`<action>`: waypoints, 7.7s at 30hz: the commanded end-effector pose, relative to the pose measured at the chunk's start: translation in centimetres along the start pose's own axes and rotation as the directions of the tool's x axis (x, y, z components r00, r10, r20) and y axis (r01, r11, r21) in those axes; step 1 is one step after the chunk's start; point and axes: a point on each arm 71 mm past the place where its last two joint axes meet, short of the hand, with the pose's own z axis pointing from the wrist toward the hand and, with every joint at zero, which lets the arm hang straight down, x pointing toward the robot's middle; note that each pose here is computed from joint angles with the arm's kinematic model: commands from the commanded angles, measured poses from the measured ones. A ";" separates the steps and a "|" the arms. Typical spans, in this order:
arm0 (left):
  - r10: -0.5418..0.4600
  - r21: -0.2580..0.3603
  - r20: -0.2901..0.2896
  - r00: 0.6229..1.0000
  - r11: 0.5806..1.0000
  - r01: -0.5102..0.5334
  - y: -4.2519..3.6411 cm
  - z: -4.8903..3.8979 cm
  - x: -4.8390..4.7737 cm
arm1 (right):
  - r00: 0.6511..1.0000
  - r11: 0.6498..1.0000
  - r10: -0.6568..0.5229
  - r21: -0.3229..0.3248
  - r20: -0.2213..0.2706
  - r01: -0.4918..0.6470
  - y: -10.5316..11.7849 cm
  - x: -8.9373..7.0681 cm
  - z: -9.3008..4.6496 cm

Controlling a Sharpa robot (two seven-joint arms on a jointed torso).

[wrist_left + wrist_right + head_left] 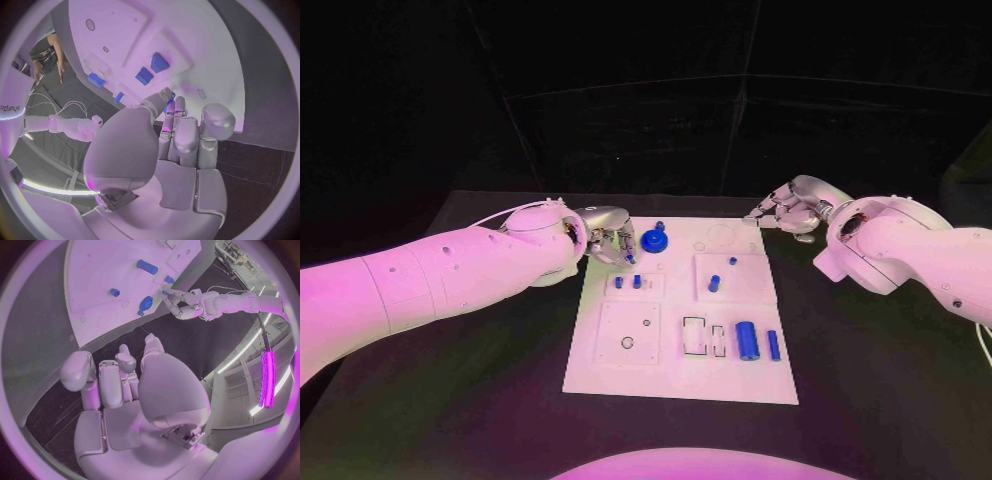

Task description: Assemble the parts on the task board

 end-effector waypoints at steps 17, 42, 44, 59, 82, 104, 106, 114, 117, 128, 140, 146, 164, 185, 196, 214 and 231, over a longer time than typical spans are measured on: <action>-0.002 -0.006 -0.029 1.000 1.000 0.002 -0.46 0.52 0.39 | 1.000 1.000 -0.004 -0.010 -0.002 0.004 0.2 0.0 0.1; -0.004 -0.007 -0.020 1.000 1.000 0.004 -0.74 0.44 0.38 | 1.000 1.000 -0.005 -0.009 -0.004 0.005 0.3 0.1 0.1; -0.004 -0.011 -0.020 1.000 1.000 0.004 -0.67 0.44 0.38 | 1.000 1.000 -0.005 -0.008 -0.004 0.005 0.3 0.0 0.1; -0.002 -0.028 -0.032 0.999 1.000 0.001 -0.44 0.50 0.45 | 1.000 1.000 -0.005 -0.006 -0.003 0.005 0.2 0.0 0.1; -0.176 0.018 0.113 0.978 0.984 0.175 1.77 -1.62 -1.17 | 0.979 0.972 -0.205 -0.119 -0.015 0.202 0.7 0.2 0.3; -0.986 0.331 0.074 0.150 0.166 0.929 4.13 -3.75 -3.36 | 0.825 0.790 -0.566 -0.280 0.008 0.545 2.5 4.2 0.5; -0.987 0.331 0.069 0.144 0.159 0.930 4.08 -3.78 -3.34 | 0.823 0.789 -0.568 -0.283 0.003 0.546 2.5 4.5 0.6; -0.990 0.318 0.037 0.134 0.139 0.938 3.50 -3.80 -3.10 | 0.810 0.787 -0.584 -0.277 -0.048 0.551 2.2 5.5 0.8; -0.990 0.317 0.037 0.133 0.138 0.938 3.38 -3.81 -3.05 | 0.805 0.786 -0.590 -0.274 -0.064 0.554 2.0 5.8 0.8; -0.991 0.316 0.035 0.133 0.137 0.939 3.16 -3.84 -2.99 | 0.798 0.786 -0.595 -0.276 -0.095 0.553 1.9 6.7 1.1; -0.991 0.315 0.035 0.133 0.137 0.939 3.19 -3.85 -2.98 | 0.795 0.789 -0.595 -0.275 -0.116 0.550 1.6 7.4 1.4; -0.990 0.313 0.037 0.133 0.138 0.940 3.27 -3.85 -2.98 | 0.789 0.788 -0.599 -0.277 -0.138 0.550 1.6 7.8 1.4; -0.990 0.311 0.044 0.133 0.141 0.940 3.57 -3.97 -3.02 | 0.820 0.789 -0.573 -0.268 0.005 0.553 2.4 7.1 0.7; -0.990 0.310 0.043 0.133 0.140 0.940 3.65 -4.04 -3.02 | 0.873 0.820 -0.481 -0.309 0.082 0.481 3.8 6.3 -2.1; -0.991 0.311 0.031 0.133 0.136 0.941 3.17 -3.74 -2.95 | 0.912 0.796 -0.406 -0.468 0.059 0.384 9.1 9.2 -4.1; -0.991 0.312 0.020 0.134 0.133 0.941 2.42 -3.25 -2.87 | 0.916 0.783 -0.393 -0.553 -0.086 0.284 10.9 16.2 -3.5; -0.991 0.311 0.010 0.133 0.130 0.942 2.11 -3.04 -2.82 | 0.902 0.784 -0.408 -0.562 -0.144 0.265 10.7 18.7 -3.6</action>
